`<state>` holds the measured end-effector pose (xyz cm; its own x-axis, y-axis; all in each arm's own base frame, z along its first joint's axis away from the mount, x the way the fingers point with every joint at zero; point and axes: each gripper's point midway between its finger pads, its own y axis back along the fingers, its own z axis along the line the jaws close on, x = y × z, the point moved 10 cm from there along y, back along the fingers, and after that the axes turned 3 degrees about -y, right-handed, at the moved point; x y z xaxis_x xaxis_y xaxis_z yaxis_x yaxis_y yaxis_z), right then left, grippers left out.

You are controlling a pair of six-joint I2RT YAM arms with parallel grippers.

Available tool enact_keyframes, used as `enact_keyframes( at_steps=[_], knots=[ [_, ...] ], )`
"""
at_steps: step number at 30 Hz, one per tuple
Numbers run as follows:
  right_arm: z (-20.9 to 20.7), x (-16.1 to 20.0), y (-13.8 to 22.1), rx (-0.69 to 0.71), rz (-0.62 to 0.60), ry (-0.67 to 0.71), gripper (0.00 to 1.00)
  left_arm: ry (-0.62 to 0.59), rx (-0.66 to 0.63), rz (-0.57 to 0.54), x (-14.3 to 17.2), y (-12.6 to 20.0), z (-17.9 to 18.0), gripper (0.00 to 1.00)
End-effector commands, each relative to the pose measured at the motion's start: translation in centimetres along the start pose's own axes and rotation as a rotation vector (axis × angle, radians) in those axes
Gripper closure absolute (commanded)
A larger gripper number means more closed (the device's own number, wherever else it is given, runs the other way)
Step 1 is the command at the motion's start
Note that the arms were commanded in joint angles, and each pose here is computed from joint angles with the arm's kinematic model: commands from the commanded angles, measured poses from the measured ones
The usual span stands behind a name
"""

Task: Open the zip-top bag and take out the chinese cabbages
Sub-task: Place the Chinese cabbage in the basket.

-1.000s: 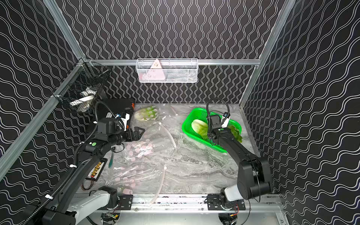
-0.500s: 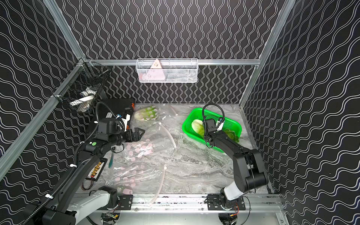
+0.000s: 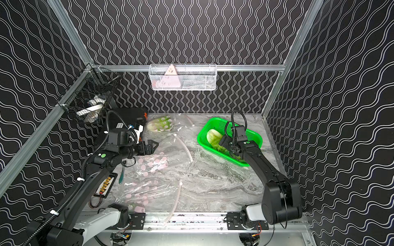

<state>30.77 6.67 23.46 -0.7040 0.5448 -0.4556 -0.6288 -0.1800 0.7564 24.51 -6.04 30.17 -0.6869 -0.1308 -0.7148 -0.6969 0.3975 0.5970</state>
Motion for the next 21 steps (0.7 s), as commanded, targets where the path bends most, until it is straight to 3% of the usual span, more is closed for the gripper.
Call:
enact_keyframes(
  at_steps=[1, 6, 10, 14, 17, 21],
  knots=[
    [0.3, 0.3, 1.6, -0.025, 0.04, 0.035, 0.14, -0.017, 0.012, -0.011, -0.4, 0.1, -0.2, 0.01],
    [0.5, -0.3, 3.1, 0.011, 0.009, 0.09, 0.15, -0.01, 0.023, -0.007, -0.3, -0.1, -0.4, 0.01],
    [1.3, -0.8, 4.7, -0.038, -0.004, 0.132, 0.17, -0.009, 0.022, 0.004, -0.1, -0.1, -0.5, 0.01],
    [1.8, -2.4, 6.8, 0.038, -0.078, 0.199, 0.14, -0.013, 0.015, 0.006, 0.0, 0.1, -0.5, 0.01],
    [0.6, -4.6, 6.8, 0.184, -0.082, 0.226, 0.08, -0.012, 0.023, 0.009, 0.1, 0.0, -0.5, 0.01],
    [-3.0, -6.7, 5.7, 0.189, -0.012, 0.148, 0.07, -0.01, 0.027, 0.013, 0.1, 0.0, -0.6, 0.01]
  ],
)
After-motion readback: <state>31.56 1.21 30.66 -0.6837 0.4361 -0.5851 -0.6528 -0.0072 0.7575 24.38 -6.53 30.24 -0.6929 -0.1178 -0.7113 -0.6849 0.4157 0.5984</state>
